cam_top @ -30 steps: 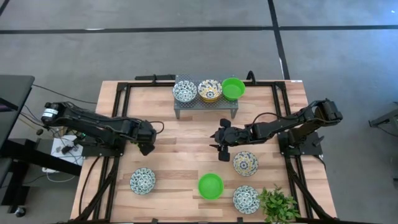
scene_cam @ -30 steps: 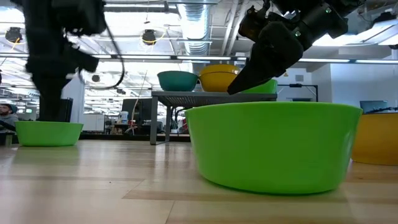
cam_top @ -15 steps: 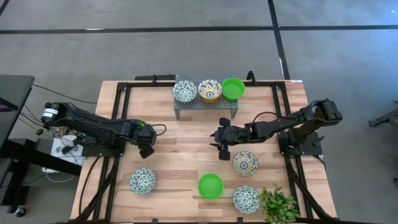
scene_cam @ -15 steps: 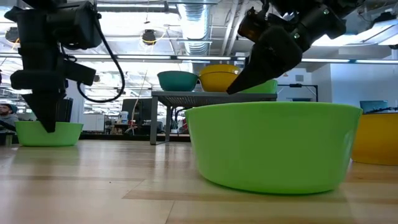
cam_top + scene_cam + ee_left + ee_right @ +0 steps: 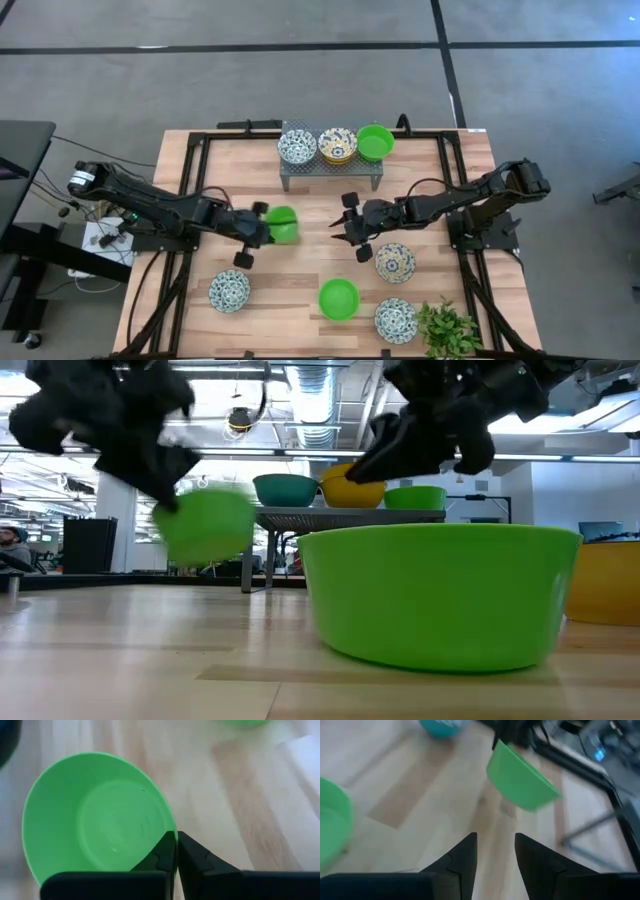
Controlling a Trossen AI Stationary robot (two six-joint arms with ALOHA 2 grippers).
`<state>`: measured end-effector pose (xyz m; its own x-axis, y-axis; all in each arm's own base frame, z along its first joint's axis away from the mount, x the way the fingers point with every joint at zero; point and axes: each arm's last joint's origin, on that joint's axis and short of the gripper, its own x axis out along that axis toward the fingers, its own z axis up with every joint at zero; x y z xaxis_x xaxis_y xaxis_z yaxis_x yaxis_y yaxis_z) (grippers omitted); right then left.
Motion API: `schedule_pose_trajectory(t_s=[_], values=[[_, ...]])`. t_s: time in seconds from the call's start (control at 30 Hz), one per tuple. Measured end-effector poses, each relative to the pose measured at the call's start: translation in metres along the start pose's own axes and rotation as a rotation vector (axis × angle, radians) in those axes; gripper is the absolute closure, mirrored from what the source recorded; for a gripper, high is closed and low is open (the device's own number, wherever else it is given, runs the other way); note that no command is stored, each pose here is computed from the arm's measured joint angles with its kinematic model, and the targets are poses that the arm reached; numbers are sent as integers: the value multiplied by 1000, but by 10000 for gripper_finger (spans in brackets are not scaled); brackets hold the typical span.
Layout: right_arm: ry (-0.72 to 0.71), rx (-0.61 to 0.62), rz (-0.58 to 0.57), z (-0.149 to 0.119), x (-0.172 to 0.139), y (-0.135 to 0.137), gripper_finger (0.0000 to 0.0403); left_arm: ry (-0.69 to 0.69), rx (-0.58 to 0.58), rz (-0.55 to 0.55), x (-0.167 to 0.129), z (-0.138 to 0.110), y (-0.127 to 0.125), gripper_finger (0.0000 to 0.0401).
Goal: Pick & Place Mini bowls
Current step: Stack the top green bowl on the green bowl on the shelf
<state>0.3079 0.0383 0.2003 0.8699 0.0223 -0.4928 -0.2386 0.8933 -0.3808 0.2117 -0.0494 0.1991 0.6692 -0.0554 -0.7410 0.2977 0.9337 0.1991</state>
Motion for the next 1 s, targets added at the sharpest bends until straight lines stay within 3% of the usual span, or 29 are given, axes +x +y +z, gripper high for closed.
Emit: schedule_pose_trajectory(t_s=[0.1, 0.17, 0.37, 0.5, 0.73, 0.87, 1.0], values=[[-55, -18, 53, 3, 0, -3, 274, -118, 248, 15, -2, 13, -4, 392], [-70, -18, 54, 7, 0, -6, 271, -152, 312, 24, -2, 16, -3, 391], [-136, -89, 33, 27, 0, -16, 254, -172, 305, -49, 2, 14, 7, 391], [-143, -87, 81, 33, 13, -23, 236, -177, 328, -115, 10, 13, 9, 391], [17, -75, 164, 32, 47, -31, 201, -140, 383, -149, 30, 8, 13, 391], [50, -156, 204, 38, 57, -32, 192, -111, 376, -193, 39, 4, 11, 391], [61, -178, 329, 38, 71, -30, 190, -116, 389, -216, 42, 4, 9, 391]])
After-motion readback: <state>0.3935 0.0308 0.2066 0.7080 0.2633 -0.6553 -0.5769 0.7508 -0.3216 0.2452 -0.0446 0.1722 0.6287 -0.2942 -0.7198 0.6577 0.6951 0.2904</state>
